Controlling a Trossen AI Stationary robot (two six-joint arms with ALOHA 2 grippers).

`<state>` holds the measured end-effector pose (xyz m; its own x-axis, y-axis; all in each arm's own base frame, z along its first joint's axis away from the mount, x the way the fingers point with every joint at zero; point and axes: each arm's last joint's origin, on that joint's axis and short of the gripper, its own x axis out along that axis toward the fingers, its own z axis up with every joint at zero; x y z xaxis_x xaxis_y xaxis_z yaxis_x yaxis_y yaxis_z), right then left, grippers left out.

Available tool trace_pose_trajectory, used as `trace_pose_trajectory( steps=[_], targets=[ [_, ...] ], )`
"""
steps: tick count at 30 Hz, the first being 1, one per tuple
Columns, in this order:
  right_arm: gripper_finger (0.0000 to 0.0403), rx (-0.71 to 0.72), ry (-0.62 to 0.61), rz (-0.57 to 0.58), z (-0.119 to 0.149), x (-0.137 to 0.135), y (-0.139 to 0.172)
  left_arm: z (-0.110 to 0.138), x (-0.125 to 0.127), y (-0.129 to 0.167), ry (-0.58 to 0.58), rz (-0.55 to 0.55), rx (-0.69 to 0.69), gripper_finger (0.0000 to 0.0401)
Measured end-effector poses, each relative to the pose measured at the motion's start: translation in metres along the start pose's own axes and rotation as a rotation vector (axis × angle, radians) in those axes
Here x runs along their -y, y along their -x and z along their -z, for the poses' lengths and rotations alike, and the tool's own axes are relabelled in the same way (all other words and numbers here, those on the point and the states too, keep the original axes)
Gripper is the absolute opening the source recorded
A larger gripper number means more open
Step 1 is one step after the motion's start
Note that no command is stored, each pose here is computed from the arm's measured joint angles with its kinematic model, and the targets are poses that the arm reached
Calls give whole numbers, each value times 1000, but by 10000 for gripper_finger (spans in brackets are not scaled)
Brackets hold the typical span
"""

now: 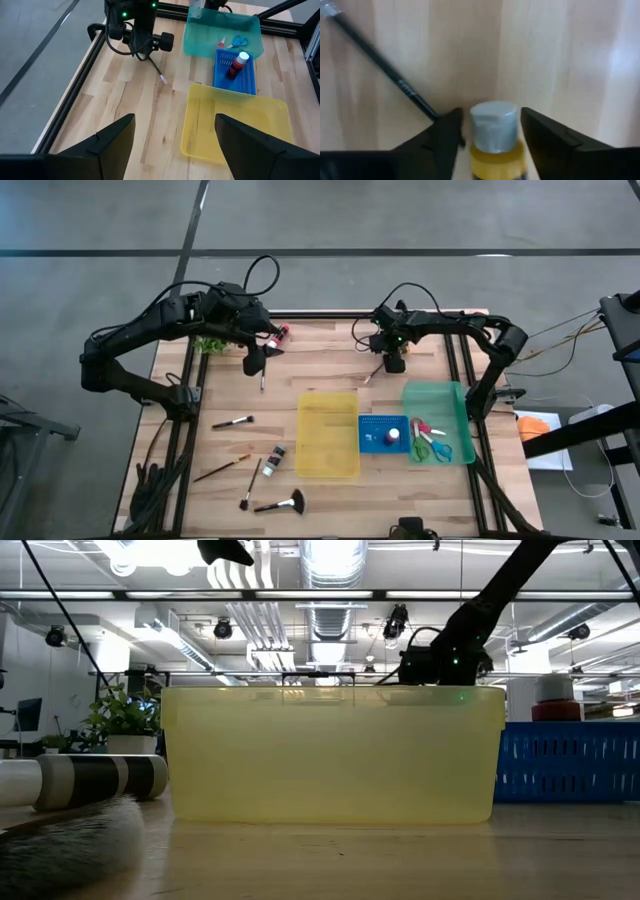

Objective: Pick & Place Paint Supplies
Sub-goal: Put the yellow paint bottle into the blue bin

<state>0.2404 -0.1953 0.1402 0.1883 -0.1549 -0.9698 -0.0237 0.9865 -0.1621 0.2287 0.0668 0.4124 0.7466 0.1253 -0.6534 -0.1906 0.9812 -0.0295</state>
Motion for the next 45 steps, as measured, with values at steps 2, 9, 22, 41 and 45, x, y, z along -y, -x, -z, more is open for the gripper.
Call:
trace_pose_trajectory(
  steps=[2, 9, 22, 41, 45],
  targets=[
    [167, -13, -18, -20, 1, 0, -5, 0, 0, 0, 7, 0, 0, 284],
    [113, -8, -91, -54, -3, 2, -4, 0, 2, 0, 23, 5, 0, 284],
    [113, 954, -464, 4, -60, 50, 71, 0, 4, 0, 35, 10, 0, 284],
    [113, 1634, -409, -338, -95, -51, 169, 1, 14, -49, 59, 65, 236, 284],
    [113, 1693, -400, -323, -90, -54, 193, 7, 19, -72, 105, 135, 375, 286]
  ],
)
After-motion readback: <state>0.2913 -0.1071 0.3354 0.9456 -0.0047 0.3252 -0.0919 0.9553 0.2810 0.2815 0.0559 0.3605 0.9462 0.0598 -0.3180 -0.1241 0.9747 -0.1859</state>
